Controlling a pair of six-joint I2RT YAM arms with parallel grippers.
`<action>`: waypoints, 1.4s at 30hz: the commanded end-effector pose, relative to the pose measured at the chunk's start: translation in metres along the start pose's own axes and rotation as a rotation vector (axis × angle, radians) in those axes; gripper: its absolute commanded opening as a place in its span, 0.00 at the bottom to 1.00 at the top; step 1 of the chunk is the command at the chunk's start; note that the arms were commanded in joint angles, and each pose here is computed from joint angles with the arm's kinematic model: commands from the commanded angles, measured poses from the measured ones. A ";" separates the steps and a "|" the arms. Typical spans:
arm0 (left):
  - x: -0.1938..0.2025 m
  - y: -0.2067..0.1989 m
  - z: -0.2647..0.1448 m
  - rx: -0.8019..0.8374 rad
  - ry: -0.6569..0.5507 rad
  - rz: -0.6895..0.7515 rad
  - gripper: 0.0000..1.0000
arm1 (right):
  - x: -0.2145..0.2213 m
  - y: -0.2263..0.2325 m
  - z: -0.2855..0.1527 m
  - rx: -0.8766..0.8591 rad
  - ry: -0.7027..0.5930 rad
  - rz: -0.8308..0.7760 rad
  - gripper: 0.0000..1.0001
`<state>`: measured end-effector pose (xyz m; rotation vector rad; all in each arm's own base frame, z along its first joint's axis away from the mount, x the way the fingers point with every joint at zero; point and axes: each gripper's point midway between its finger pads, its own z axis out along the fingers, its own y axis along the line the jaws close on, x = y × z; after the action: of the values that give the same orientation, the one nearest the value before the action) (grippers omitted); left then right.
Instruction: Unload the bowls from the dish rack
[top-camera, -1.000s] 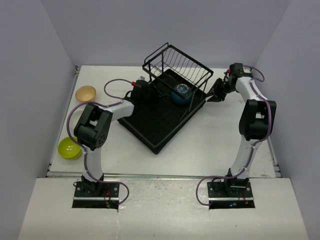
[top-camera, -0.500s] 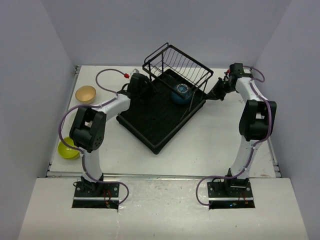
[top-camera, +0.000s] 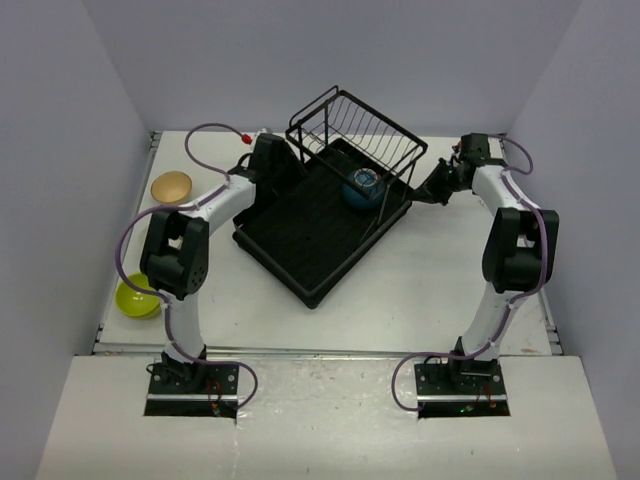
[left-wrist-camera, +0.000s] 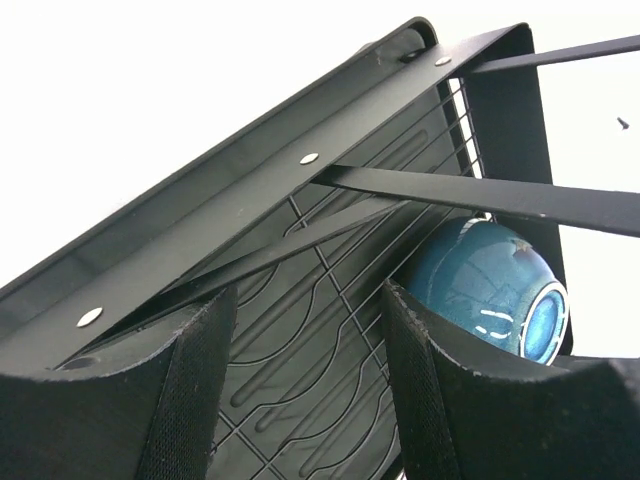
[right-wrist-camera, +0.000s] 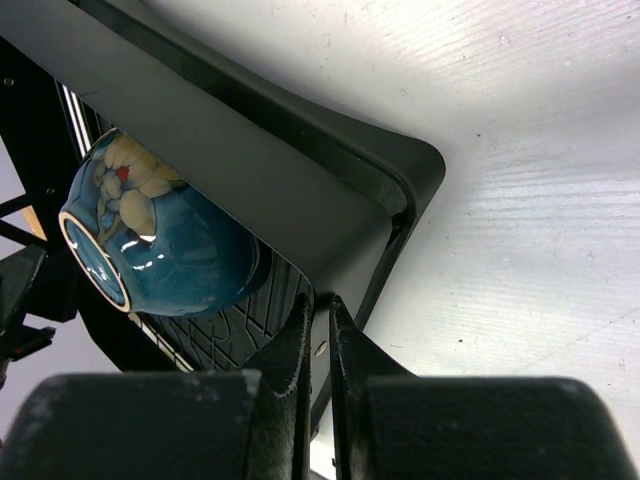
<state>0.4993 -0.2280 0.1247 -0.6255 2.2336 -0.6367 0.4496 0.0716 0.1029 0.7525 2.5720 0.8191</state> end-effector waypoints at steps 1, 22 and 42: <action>-0.022 0.008 0.011 -0.036 -0.048 0.042 0.61 | 0.027 -0.056 -0.001 0.192 0.058 0.014 0.00; -0.037 0.002 0.060 0.014 0.039 0.085 0.60 | 0.081 -0.090 -0.018 0.215 0.079 0.043 0.00; -0.001 -0.078 -0.031 0.588 0.123 -0.014 0.60 | 0.129 -0.080 -0.034 0.113 0.127 0.037 0.00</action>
<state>0.4978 -0.2597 0.1147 -0.4402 2.2480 -1.1201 0.3671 0.0714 0.1028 0.7711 2.4612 0.8417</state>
